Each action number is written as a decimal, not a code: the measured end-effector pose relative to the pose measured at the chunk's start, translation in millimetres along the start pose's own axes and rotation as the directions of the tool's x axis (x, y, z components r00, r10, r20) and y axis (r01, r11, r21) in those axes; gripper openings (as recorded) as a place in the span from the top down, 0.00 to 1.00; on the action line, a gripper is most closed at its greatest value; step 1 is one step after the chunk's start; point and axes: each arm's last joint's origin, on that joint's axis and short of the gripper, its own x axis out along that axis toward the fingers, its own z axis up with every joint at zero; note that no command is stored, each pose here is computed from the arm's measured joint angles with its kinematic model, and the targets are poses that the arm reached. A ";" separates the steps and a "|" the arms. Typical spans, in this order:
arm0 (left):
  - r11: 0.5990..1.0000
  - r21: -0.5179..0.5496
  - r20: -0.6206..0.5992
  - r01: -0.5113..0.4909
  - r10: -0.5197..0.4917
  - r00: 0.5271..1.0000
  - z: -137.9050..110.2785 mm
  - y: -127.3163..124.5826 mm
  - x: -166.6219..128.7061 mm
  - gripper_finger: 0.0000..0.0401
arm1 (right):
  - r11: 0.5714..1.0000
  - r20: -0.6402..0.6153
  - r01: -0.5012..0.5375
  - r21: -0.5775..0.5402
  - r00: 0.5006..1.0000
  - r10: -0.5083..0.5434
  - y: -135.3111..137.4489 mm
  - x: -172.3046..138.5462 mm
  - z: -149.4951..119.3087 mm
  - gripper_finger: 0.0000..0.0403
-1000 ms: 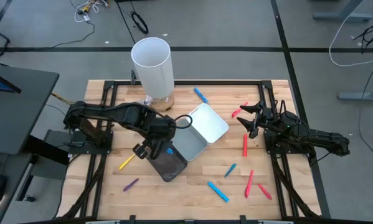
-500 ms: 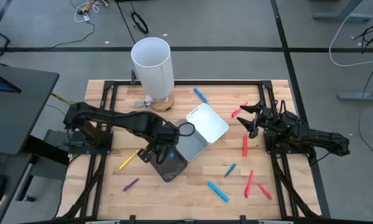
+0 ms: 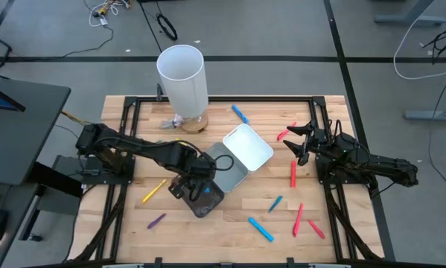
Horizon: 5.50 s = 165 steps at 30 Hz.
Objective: Pick & Place Markers
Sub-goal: Put the middle blue highlighter into the black bin, then put the bottom yellow marker into the gray bin
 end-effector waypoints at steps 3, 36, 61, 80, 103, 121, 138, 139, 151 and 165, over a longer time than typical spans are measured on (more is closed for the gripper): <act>1.000 0.012 -0.019 0.014 -0.014 1.000 -0.8 -1.9 13.7 0.83 | 1.000 0.000 0.000 0.000 1.000 0.000 0.0 0.0 0.0 0.25; 0.995 0.102 -0.093 0.019 -0.009 0.996 -10.9 -6.0 103.3 0.83 | 1.000 0.001 0.000 0.000 1.000 0.000 0.0 0.0 0.1 0.25; 0.992 0.124 -0.065 -0.001 0.009 0.998 -9.8 -11.8 110.1 0.58 | 1.000 0.001 0.000 0.000 1.000 0.000 0.0 0.0 0.1 0.25; 0.996 0.089 -0.078 -0.018 0.025 0.997 -9.2 -13.3 110.0 0.37 | 1.000 0.001 0.000 0.000 1.000 0.000 0.0 0.0 0.1 0.25; 0.994 -0.060 -0.005 -0.093 0.093 0.996 -4.1 -9.4 58.7 0.38 | 1.000 0.001 0.000 0.001 1.000 0.000 0.0 0.0 0.1 0.25; 0.925 -0.339 0.054 -0.174 0.204 0.978 -13.3 -10.5 -31.9 0.38 | 1.000 0.002 0.000 0.000 1.000 0.000 0.0 0.0 0.1 0.25; 0.515 -0.850 0.015 -0.110 0.231 0.973 -16.7 0.8 -84.9 0.38 | 1.000 0.003 0.000 0.000 1.000 0.000 0.0 0.0 0.3 0.25; 0.485 -0.870 0.021 -0.093 0.226 0.974 -16.9 1.7 -85.8 0.38 | 1.000 0.004 0.000 0.001 1.000 0.000 0.0 0.0 0.4 0.25; 0.139 -0.988 0.083 0.068 0.101 0.991 -23.1 7.3 -85.3 0.38 | 1.000 0.004 0.000 0.001 1.000 0.000 0.0 0.0 0.4 0.25; 0.057 -0.998 -0.033 -0.037 0.068 0.997 -40.5 -8.5 -99.0 0.38 | 1.000 0.005 0.000 0.001 1.000 0.000 0.0 0.0 0.5 0.25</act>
